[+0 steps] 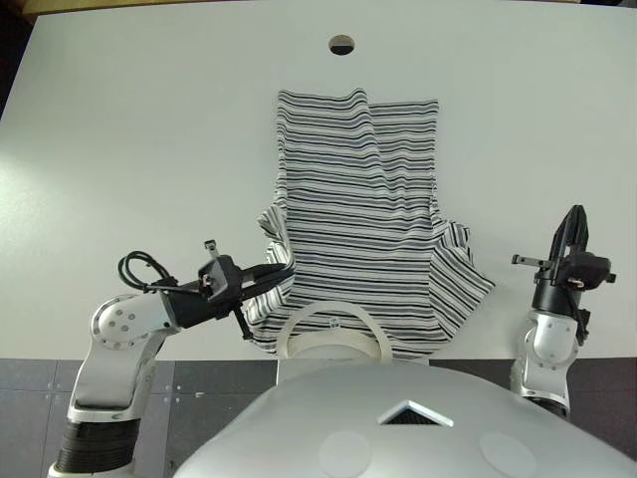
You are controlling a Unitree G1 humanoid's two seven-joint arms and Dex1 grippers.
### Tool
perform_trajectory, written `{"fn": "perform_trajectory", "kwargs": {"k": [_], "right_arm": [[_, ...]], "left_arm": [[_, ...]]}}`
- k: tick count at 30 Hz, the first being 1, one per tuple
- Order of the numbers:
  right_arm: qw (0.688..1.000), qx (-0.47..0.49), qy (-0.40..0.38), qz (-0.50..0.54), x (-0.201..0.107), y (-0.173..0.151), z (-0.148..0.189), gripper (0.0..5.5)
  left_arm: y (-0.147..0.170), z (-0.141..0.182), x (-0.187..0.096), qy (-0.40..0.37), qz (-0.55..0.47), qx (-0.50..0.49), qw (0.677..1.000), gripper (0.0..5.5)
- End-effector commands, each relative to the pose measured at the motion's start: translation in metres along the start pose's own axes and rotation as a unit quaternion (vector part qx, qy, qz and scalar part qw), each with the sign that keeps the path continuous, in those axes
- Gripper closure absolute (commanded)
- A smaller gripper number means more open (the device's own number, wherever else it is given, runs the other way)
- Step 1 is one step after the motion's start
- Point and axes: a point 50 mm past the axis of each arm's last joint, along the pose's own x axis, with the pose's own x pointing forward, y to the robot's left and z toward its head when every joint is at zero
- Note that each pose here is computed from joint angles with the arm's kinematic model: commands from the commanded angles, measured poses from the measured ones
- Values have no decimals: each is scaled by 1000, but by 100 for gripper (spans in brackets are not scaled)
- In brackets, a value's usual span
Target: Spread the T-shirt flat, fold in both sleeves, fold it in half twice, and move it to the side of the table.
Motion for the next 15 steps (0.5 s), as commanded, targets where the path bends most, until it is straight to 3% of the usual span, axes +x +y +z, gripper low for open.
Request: {"fn": "perform_trajectory", "kwargs": {"k": [1, 4, 10, 15], "right_arm": [[999, -3, 5, 37, 7, 4, -3, 540], [993, 54, 37, 102, 4, 19, -2, 540], [941, 206, 102, 247, -10, 32, 40, 427], [905, 217, 179, 320, -35, 23, 56, 362]], "left_arm": [[-1, 1, 19, 14, -2, 16, 1000, 539], [2, -7, 27, 38, 8, 12, 999, 522], [-3, -16, 26, 53, 26, 4, 998, 424], [-16, -12, 30, 28, 38, 4, 999, 421]]}}
